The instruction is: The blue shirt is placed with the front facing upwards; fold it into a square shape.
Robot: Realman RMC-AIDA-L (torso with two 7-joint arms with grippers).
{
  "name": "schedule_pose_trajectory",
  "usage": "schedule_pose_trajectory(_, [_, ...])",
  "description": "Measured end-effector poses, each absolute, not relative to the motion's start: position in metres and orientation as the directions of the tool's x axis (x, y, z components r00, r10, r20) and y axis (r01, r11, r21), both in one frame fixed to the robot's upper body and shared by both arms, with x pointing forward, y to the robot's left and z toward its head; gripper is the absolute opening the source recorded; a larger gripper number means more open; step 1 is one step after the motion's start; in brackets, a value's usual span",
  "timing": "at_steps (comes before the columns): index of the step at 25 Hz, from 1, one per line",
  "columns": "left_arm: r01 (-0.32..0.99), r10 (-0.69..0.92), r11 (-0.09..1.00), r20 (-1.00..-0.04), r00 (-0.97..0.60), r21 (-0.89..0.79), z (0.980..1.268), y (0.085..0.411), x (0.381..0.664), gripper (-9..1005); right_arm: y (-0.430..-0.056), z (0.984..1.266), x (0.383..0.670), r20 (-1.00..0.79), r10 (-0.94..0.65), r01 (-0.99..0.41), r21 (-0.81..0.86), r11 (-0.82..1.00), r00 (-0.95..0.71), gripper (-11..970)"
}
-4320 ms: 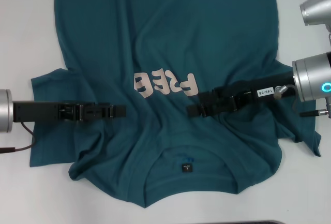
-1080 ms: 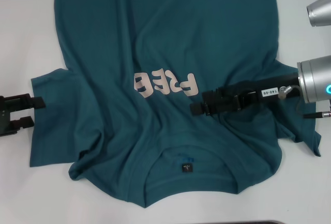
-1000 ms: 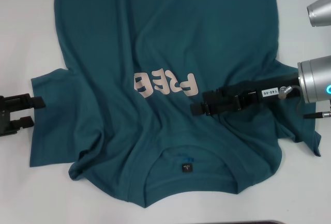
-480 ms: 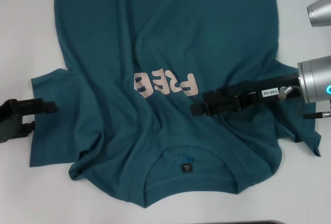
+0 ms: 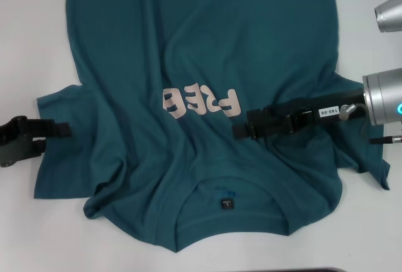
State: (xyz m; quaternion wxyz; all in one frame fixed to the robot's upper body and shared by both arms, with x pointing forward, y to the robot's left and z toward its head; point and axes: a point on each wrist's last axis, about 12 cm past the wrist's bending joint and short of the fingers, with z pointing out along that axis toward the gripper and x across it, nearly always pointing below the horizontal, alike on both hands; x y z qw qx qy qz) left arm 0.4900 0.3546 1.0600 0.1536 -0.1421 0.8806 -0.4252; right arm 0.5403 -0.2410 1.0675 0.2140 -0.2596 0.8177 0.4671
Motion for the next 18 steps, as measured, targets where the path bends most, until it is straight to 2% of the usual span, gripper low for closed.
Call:
schedule_pose_trajectory(6, [-0.118, -0.378, 0.598, -0.150, -0.913, -0.793, 1.0615, 0.3567, 0.4894, 432, -0.2415, 1.0677, 0.5404, -0.594, -0.221, -0.624, 0.653, 0.430, -0.774, 886])
schedule_pose_trajectory(11, [-0.113, -0.374, 0.599, -0.152, -0.915, -0.793, 1.0632, 0.3582, 0.4896, 195, -0.2431, 1.0677, 0.5404, -0.591, -0.219, -0.620, 0.654, 0.433, -0.776, 885])
schedule_pose_trajectory(14, [-0.111, -0.370, 0.599, -0.152, -0.917, -0.793, 1.0639, 0.3581, 0.4901, 16, -0.2436, 1.0679, 0.5406, -0.591, -0.219, -0.620, 0.653, 0.435, -0.776, 884])
schedule_pose_trajectory(18, [-0.108, -0.364, 0.601, -0.151, -0.919, -0.792, 1.0642, 0.3571, 0.4908, 17, -0.2437, 1.0679, 0.5406, -0.591, -0.220, -0.620, 0.653, 0.435, -0.776, 884])
